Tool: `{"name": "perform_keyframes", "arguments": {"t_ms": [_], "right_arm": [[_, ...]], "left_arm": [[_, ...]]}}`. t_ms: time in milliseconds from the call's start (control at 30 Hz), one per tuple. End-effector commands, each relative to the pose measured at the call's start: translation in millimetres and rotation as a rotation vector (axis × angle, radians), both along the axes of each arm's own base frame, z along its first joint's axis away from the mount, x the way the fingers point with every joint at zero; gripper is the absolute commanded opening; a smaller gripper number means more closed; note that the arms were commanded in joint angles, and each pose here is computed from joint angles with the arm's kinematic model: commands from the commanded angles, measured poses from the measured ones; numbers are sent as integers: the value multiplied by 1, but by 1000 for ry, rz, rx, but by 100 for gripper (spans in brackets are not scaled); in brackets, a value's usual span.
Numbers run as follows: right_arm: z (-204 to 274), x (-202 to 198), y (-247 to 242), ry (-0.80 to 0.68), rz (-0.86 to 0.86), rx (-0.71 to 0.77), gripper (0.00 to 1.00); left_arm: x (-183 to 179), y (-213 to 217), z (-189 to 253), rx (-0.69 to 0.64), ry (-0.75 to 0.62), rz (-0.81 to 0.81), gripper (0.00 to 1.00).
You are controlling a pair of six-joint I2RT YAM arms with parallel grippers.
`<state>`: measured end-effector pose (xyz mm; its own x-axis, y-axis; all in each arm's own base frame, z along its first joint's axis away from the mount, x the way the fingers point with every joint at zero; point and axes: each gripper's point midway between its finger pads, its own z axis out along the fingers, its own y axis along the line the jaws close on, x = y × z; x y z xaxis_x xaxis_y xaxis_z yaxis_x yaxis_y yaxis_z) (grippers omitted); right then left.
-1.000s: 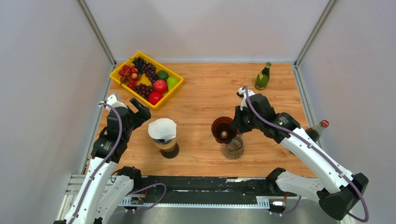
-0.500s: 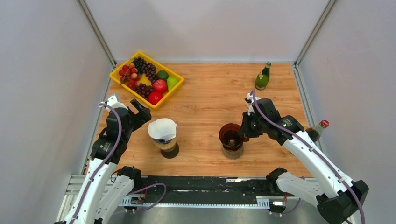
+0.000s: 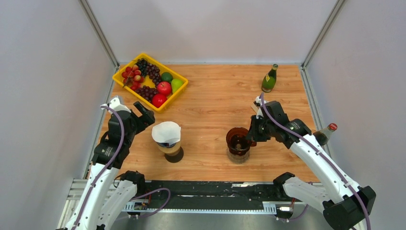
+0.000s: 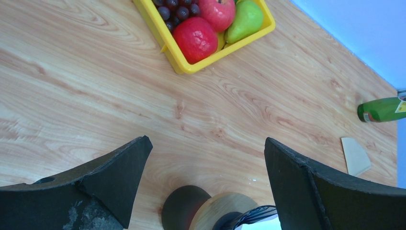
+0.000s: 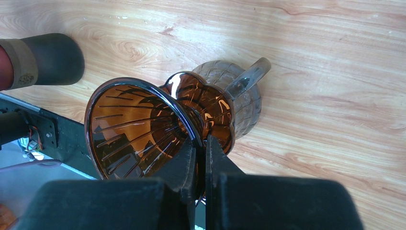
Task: Place the coffee filter in the dripper
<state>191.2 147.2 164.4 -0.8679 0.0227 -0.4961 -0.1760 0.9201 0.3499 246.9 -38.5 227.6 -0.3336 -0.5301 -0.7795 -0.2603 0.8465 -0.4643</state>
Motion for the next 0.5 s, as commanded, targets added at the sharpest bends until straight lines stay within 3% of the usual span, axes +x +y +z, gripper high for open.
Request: {"name": "perform_keyframes", "arguments": {"t_ms": [0,467], "right_arm": [[-1,0,3,17,-22,37,3],[11,-9,-2,56,-68,39,6]], "left_arm": [[1,3,28,5,-73,5,100],[-1,6,32,7,-82,15,100]]}}
